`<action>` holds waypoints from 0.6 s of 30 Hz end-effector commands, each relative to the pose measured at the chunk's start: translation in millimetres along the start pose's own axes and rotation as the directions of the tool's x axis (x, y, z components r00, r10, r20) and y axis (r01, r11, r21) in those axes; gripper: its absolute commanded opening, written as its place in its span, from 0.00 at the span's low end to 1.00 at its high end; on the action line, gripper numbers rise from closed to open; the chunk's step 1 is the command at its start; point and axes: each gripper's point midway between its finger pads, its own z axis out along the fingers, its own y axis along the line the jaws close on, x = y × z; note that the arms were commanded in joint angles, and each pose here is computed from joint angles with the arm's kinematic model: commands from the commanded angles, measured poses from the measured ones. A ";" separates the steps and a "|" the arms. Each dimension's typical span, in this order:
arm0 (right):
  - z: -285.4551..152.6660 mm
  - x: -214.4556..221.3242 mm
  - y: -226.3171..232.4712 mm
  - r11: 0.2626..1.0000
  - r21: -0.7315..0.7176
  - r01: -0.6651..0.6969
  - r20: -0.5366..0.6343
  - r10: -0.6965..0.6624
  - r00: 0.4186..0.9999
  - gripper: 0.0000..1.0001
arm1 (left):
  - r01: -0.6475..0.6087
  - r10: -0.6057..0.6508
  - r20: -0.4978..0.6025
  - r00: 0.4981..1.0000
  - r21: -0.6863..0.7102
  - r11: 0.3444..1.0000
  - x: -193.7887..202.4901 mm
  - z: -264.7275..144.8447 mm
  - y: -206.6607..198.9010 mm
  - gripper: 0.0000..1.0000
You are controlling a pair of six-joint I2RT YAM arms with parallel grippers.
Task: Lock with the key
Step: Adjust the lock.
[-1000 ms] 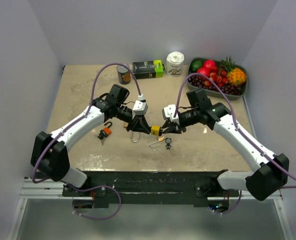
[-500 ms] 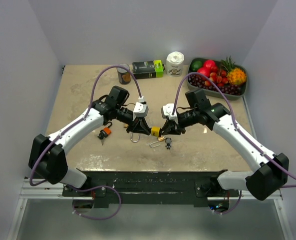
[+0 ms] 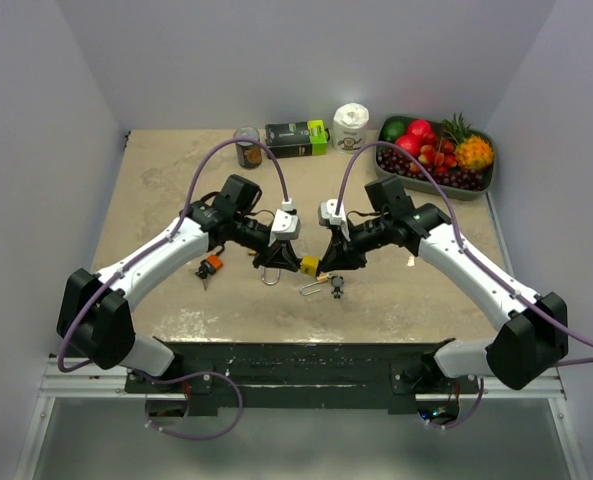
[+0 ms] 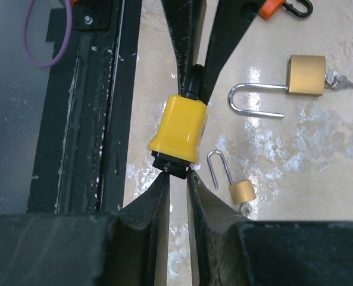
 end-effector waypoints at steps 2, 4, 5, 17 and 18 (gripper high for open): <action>4.4 -77.4 -24.4 0.979 0.071 0.189 0.254 -0.201 0.946 0.15 | -0.174 0.160 0.133 0.978 0.099 0.980 -37.2 15.4 -16.7 0.00; 5.0 -80.3 -27.2 0.982 0.083 0.168 0.274 -0.185 0.944 0.13 | -0.172 0.156 0.140 0.978 0.105 0.980 -37.4 16.1 -17.3 0.00; 2.8 -90.1 -31.1 0.974 0.115 0.196 0.297 -0.222 0.929 0.13 | -0.175 0.158 0.148 0.976 0.110 0.978 -38.3 17.1 -17.8 0.00; -0.1 -95.0 -37.3 0.962 0.204 0.183 0.369 -0.249 0.896 0.09 | -0.163 0.136 0.224 0.965 0.107 0.981 -53.0 13.9 -13.0 0.00; 0.6 -91.5 -36.2 0.961 0.205 0.183 0.368 -0.249 0.896 0.09 | -0.141 0.114 0.227 0.967 0.108 0.984 -53.9 13.3 -13.7 0.00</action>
